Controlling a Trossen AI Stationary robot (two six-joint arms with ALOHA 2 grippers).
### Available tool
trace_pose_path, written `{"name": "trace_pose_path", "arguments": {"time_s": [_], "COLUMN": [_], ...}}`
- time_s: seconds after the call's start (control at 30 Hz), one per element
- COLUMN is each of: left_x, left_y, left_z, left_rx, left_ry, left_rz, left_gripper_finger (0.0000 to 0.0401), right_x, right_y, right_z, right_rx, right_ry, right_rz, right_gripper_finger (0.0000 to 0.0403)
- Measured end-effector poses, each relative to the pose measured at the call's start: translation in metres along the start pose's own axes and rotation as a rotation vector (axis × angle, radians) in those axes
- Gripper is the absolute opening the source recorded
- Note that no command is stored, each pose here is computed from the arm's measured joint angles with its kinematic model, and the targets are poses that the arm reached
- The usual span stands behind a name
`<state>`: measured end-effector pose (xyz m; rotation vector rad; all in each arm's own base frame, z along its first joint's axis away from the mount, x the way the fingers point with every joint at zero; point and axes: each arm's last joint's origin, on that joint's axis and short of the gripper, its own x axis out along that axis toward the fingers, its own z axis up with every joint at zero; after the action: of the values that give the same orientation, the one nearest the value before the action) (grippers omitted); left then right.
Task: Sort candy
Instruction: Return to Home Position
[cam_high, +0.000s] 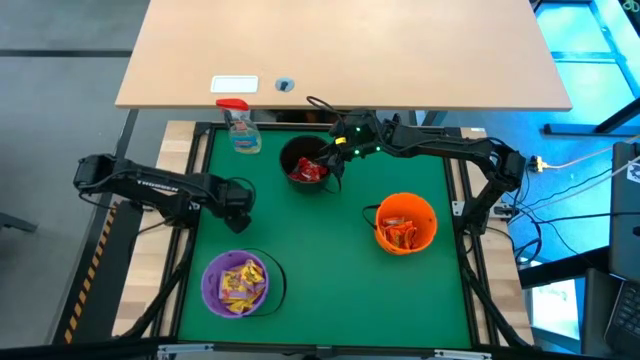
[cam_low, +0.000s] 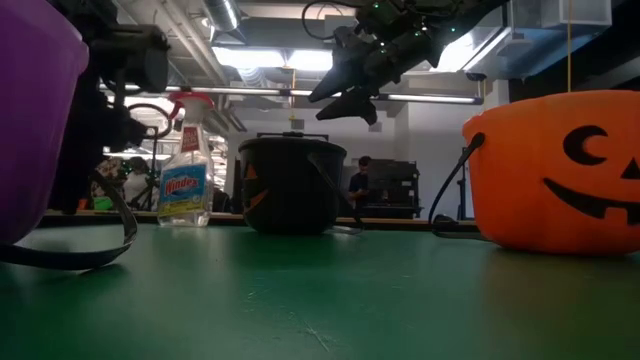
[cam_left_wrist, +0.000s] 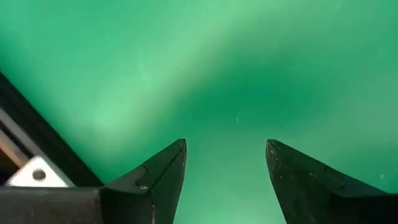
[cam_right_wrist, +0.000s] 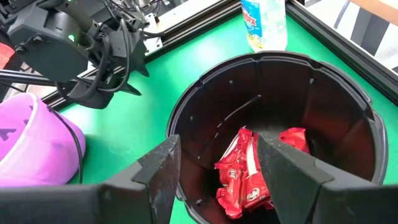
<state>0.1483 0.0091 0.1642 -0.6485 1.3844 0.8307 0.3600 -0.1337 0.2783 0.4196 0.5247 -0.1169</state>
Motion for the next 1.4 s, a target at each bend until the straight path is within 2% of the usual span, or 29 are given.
{"name": "trace_pose_path", "arguments": {"time_s": [0.7,0.83,0.97,1.23,1.3,1.4], "left_x": [-0.004,-0.006,-0.009,-0.018,-0.018,-0.022], "left_y": [-0.018,-0.023,-0.029,-0.037,-0.035,-0.026], "left_z": [0.018,0.023,0.029,0.040,0.043,0.048], "left_rx": [0.289,0.343,0.374,0.461,0.484,0.489], "left_ry": [-0.288,-0.350,-0.443,-0.622,-0.632,-0.651], "left_rz": [-0.081,-0.107,-0.133,-0.148,-0.127,-0.085], "left_gripper_finger": [0.0211,0.0211,0.0211,0.0211,0.0211,0.0203], "right_x": [0.000,0.000,0.001,0.001,-0.004,-0.028], "right_y": [0.000,0.001,0.005,0.003,0.006,0.032], "right_z": [0.000,0.004,0.005,0.008,0.011,0.023], "right_rx": [0.000,-0.006,0.061,0.228,0.218,0.086], "right_ry": [0.000,-0.041,-0.056,-0.098,-0.112,-0.217], "right_rz": [0.000,0.010,0.031,-0.014,0.023,0.002], "right_gripper_finger": [0.0209,0.0209,0.0209,0.0209,0.0209,0.0209]}}
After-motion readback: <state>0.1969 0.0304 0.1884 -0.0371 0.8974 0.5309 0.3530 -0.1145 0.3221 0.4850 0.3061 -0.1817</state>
